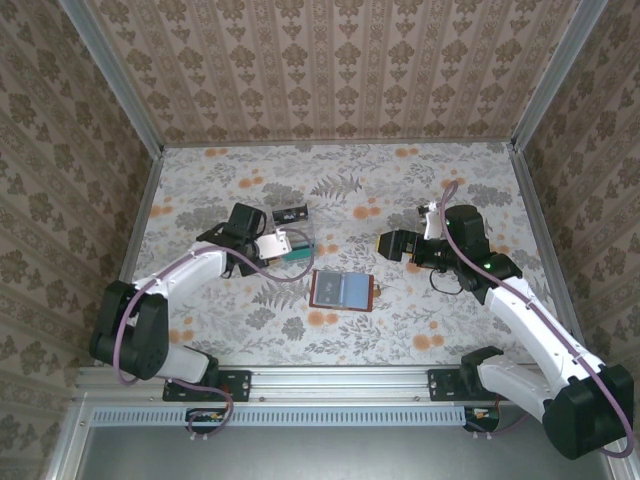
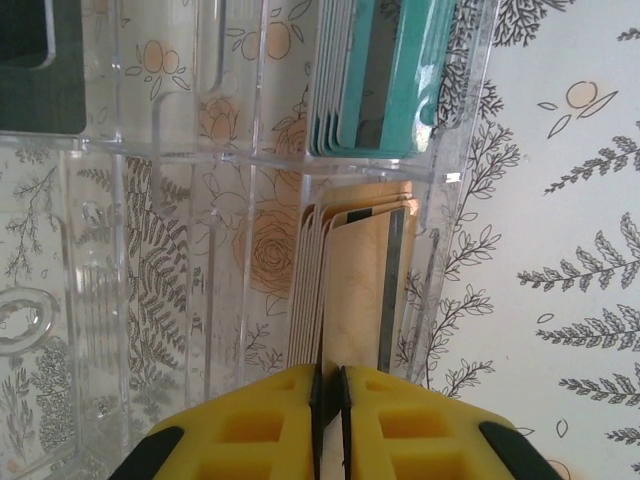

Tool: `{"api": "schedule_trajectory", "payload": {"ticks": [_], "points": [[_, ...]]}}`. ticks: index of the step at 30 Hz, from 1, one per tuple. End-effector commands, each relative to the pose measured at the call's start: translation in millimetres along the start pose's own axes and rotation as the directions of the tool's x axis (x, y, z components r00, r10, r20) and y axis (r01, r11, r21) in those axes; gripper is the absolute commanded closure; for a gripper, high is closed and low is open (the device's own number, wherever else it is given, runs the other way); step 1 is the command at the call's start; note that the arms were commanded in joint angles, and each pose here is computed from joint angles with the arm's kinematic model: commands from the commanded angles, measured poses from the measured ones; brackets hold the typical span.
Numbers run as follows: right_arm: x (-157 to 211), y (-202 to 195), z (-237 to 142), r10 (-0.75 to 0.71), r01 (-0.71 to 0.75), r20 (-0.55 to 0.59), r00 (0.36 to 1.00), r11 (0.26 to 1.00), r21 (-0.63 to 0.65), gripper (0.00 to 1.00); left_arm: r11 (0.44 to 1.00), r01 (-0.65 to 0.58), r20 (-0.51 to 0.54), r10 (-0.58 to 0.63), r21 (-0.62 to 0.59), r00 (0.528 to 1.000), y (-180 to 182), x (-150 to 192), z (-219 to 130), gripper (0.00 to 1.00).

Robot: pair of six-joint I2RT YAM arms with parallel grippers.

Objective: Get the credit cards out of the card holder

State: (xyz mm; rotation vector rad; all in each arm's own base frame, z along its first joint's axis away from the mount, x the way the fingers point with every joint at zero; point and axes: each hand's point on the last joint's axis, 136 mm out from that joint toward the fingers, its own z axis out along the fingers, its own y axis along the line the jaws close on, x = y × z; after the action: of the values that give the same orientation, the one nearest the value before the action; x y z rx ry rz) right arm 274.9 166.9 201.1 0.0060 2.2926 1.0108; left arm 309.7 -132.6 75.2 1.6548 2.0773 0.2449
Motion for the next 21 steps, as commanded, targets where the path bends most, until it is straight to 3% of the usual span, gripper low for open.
{"api": "schedule_trajectory", "payload": {"ticks": [1, 2, 4, 12, 14, 16, 18, 19, 21], "points": [[3, 0, 4, -0.005, 0.005, -0.01, 1.0, 1.0, -0.012, 0.0, 1.0, 0.026, 0.009, -0.027, 0.005, 1.0, 3, -1, 1, 0.79], [4, 0, 4, -0.006, 0.006, -0.011, 1.0, 1.0, -0.012, 0.0, 1.0, 0.022, 0.014, -0.022, 0.013, 1.0, 1, -2, 0, 0.73], [4, 0, 4, -0.006, 0.005, -0.01, 1.0, 1.0, -0.012, 0.0, 0.999, 0.023, 0.02, -0.023, 0.023, 1.0, -1, -3, 0, 0.68], [4, 0, 5, -0.005, 0.005, -0.014, 1.0, 1.0, -0.01, 0.0, 0.997, 0.07, 0.045, -0.069, -0.026, 0.997, 18, -13, -11, 0.65], [5, -1, 6, -0.009, 0.009, -0.015, 1.0, 1.0, 0.003, 0.0, 0.991, 0.121, 0.07, -0.117, -0.062, 0.991, 28, -18, -19, 0.52], [7, -2, 9, -0.024, 0.025, -0.025, 0.999, 0.999, 0.034, 0.0, 0.974, 0.2, 0.114, -0.188, -0.108, 0.976, 43, -24, -32, 0.28], [10, -2, 12, -0.045, 0.047, -0.04, 0.998, 0.997, 0.06, 0.0, 0.949, 0.287, 0.181, -0.262, -0.129, 0.948, 53, -32, -46, 0.14], [12, -2, 14, -0.054, 0.058, -0.05, 0.997, 0.995, 0.076, 0.0, 0.932, 0.339, 0.226, -0.305, -0.128, 0.925, 57, -37, -56, 0.03], [15, 0, 19, -0.066, 0.072, -0.067, 0.996, 0.993, 0.091, 0.0, 0.884, 0.447, 0.311, -0.39, -0.138, 0.867, 69, -44, -75, 0.0]]}}
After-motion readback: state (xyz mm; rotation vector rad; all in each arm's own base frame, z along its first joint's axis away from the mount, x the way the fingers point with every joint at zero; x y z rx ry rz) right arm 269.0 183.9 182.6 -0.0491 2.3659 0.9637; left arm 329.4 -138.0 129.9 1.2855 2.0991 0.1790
